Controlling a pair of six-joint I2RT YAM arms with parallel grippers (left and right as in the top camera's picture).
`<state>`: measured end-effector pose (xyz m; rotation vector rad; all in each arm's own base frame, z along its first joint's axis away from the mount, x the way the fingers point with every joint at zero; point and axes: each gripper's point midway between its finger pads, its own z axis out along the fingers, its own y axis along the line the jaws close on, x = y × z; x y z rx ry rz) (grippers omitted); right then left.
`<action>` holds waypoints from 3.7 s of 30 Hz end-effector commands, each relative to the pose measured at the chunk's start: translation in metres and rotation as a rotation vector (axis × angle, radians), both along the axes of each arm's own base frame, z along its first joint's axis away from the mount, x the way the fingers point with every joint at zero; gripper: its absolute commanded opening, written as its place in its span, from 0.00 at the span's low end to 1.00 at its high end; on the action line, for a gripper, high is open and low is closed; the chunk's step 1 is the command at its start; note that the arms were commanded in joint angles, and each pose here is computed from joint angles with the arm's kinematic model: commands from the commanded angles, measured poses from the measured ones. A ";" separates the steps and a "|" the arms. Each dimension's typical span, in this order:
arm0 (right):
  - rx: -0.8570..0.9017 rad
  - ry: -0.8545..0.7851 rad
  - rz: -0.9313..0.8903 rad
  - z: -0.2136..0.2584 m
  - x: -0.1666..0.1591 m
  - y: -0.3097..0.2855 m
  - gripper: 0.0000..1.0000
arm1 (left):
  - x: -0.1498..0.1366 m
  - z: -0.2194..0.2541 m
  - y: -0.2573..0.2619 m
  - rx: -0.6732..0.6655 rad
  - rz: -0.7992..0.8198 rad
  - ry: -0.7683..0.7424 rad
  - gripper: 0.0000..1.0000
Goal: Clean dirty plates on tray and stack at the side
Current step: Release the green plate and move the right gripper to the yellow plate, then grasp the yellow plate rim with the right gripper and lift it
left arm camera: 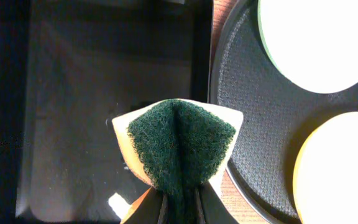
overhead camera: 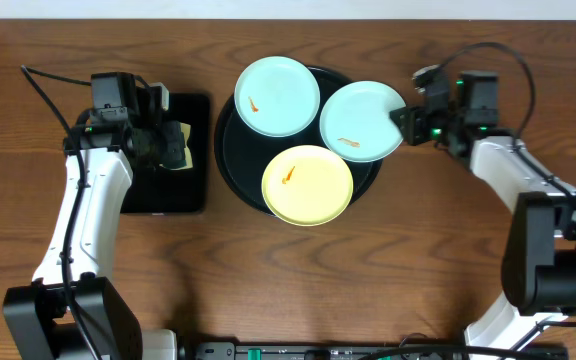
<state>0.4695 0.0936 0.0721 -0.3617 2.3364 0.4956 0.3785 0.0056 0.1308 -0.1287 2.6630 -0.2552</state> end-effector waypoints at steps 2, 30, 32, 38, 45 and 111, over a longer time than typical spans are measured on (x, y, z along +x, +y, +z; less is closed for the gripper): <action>-0.187 -0.029 -0.078 -0.003 0.006 -0.017 0.54 | -0.005 -0.007 -0.002 -0.008 -0.003 0.029 0.10; 0.021 0.017 -0.094 0.006 0.003 -0.028 0.56 | -0.009 -0.009 -0.002 -0.008 -0.006 0.046 0.14; 0.016 0.027 -0.090 0.003 0.002 -0.029 0.56 | -0.009 -0.009 -0.002 -0.008 -0.006 0.046 0.14; 0.086 0.018 -0.075 0.023 -0.001 -0.017 0.46 | -0.012 -0.010 -0.002 -0.010 -0.006 0.058 0.14; 0.063 0.009 -0.179 0.088 -0.030 0.007 0.46 | -0.012 -0.011 -0.002 -0.010 -0.006 0.058 0.14; -0.255 0.500 -0.485 -0.048 -0.163 0.096 0.06 | -0.019 -0.013 -0.003 -0.014 -0.006 0.088 0.14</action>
